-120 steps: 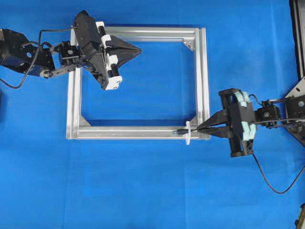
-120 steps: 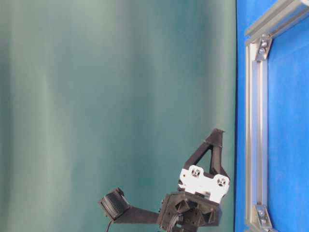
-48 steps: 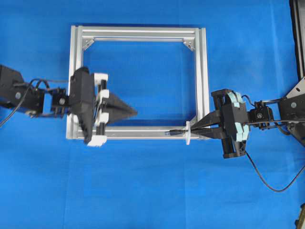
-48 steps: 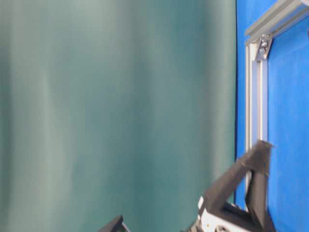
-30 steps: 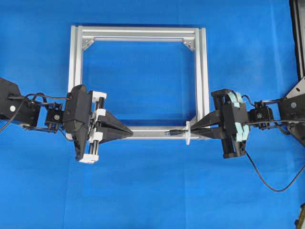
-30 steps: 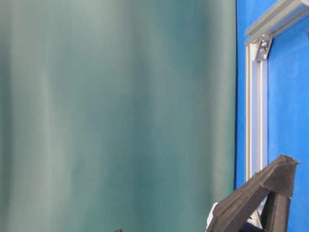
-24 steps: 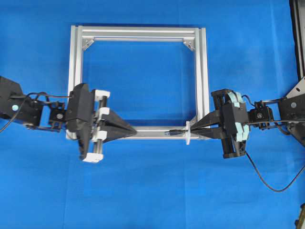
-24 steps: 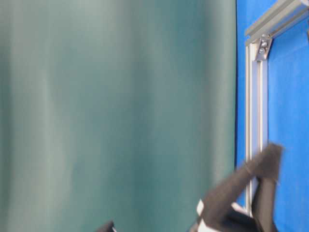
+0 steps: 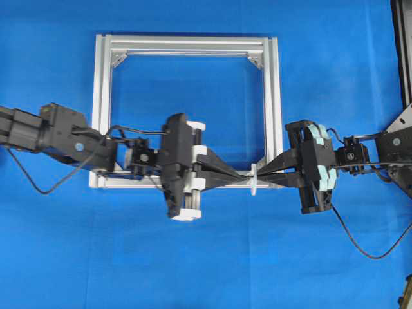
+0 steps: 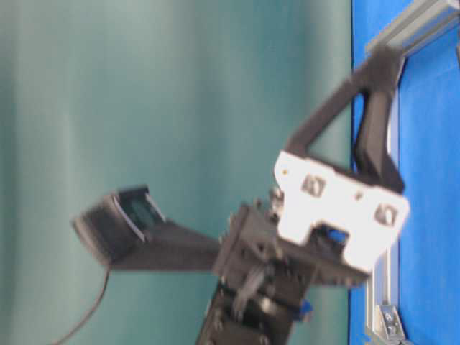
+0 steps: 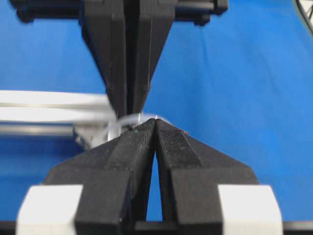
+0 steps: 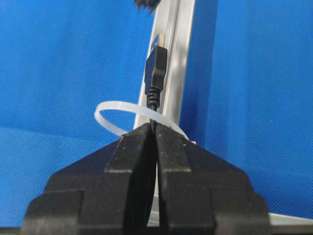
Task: Insert the wire through the string loop located on the right side.
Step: 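Move the open left gripper toward the plug emerging from the loop, then close the left gripper on the USB plug past the loop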
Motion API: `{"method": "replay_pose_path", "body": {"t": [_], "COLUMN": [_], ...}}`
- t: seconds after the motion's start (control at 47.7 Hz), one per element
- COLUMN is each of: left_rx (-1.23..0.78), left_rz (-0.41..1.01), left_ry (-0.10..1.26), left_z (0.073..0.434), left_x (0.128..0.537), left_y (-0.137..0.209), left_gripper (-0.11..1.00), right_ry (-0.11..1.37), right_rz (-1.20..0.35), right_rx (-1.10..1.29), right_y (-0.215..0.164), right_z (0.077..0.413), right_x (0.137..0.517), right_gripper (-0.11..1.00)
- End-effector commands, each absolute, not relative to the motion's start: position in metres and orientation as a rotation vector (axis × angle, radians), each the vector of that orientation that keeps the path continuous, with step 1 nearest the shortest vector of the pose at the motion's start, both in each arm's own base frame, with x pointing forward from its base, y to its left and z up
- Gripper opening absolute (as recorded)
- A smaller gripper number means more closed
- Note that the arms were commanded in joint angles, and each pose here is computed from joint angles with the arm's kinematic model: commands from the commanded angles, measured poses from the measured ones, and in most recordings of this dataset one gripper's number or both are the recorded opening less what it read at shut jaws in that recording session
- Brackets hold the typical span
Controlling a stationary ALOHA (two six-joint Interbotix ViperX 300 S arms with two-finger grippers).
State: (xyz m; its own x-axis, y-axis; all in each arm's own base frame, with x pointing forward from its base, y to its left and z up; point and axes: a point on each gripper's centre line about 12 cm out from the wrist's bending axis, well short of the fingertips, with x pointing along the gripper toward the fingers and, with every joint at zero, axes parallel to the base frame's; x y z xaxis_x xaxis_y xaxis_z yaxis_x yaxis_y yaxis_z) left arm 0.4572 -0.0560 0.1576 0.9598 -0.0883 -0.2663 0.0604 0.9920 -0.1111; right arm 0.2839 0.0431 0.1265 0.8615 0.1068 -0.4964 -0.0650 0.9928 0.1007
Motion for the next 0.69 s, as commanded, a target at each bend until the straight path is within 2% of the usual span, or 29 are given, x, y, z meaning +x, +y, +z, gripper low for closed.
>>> {"method": "replay_pose_path", "body": {"t": [0.0,0.294,0.357,0.462,0.608,0.671], "left_rx": [-0.103,-0.104,-0.104,-0.104,-0.105,-0.106], "left_rz": [-0.078,-0.074,-0.074,-0.074,-0.074,-0.072], "left_ry": [0.233,0.248,0.246,0.246,0.245,0.245], "left_z": [0.1736,0.1694,0.1696,0.1696,0.1707,0.1704], "left_x": [0.4674,0.4661,0.4661,0.4661,0.4664,0.4669], "left_y": [-0.0562,-0.0546,-0.0546,-0.0546,-0.0546,-0.0540], "left_gripper": [0.00,0.01,0.04,0.22,0.67,0.84], "right_ry": [0.491,0.490,0.491,0.491,0.490,0.491], "right_rz": [0.092,0.092,0.092,0.091,0.092,0.094], "right_rx": [0.082,0.083,0.081,0.082,0.081,0.081], "right_y": [0.0436,0.0436,0.0436,0.0435,0.0436,0.0440], "right_z": [0.1340,0.1344,0.1340,0.1340,0.1342,0.1340], "right_x": [0.2896,0.2901,0.2896,0.2896,0.2897,0.2896], "right_gripper": [-0.04,-0.04,-0.04,-0.04,-0.04,-0.04]}}
